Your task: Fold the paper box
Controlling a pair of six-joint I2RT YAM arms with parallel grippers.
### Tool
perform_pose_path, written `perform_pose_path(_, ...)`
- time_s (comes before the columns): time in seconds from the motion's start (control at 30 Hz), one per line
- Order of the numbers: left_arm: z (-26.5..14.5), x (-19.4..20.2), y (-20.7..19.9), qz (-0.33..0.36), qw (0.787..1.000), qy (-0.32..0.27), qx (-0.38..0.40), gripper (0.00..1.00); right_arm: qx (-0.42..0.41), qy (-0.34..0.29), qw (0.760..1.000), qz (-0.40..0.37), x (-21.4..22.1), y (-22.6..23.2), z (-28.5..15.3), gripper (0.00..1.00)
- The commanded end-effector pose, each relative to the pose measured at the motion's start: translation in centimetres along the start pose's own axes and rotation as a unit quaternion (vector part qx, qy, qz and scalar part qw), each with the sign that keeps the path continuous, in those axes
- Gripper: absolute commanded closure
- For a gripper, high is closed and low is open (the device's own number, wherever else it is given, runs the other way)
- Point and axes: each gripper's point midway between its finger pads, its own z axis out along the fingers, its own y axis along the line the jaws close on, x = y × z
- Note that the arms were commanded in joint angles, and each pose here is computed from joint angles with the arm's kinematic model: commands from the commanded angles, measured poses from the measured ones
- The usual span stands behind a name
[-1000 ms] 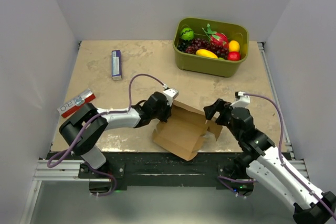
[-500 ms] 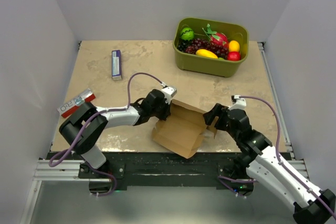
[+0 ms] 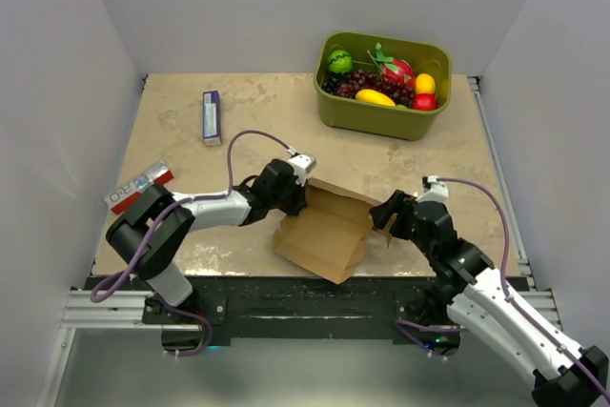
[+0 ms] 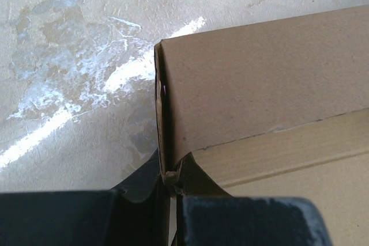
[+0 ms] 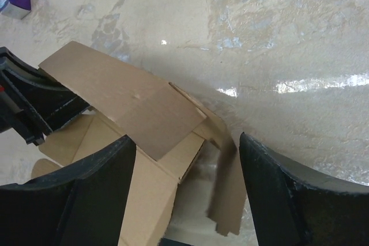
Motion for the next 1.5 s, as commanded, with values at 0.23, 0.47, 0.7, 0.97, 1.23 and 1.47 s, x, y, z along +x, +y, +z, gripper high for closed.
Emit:
perform_pose_path(0.23, -1.2, -0.4, 0.3, -0.021, 1.000, -0.016, 0.007, 1.00, 0.033, -0.002, 0.999, -0.004, 0.4, -1.4, 0.7, 0.40)
perform_pose_path(0.47, -2.0, -1.5, -0.4, -0.020, 0.998, -0.050, 0.024, 0.85, 0.041, -0.003, 0.999, -0.010, 0.5, -1.8, 1.2, 0.74)
perform_pose_path(0.7, -3.2, -3.4, -0.3, -0.009, 0.995, -0.096, 0.017, 0.69, 0.045, -0.002, 0.999, -0.012, 0.6, -1.9, 1.3, 0.89)
perform_pose_path(0.97, -3.5, -4.7, -0.6, -0.004, 0.992, -0.127, 0.026, 0.63, 0.040, 0.000, 0.999, -0.016, 0.6, -1.7, 1.4, 0.91)
perform_pose_path(1.23, -3.5, -6.4, -1.0, 0.008, 0.987, -0.159, 0.033, 0.59, 0.032, 0.001, 0.999, -0.020, 0.6, -1.4, 1.4, 0.91)
perform_pose_path(1.47, -2.2, -6.2, -0.5, 0.019, 0.988, -0.150, 0.025, 0.57, 0.025, 0.001, 0.999, -0.022, 0.6, -1.2, 1.3, 0.92)
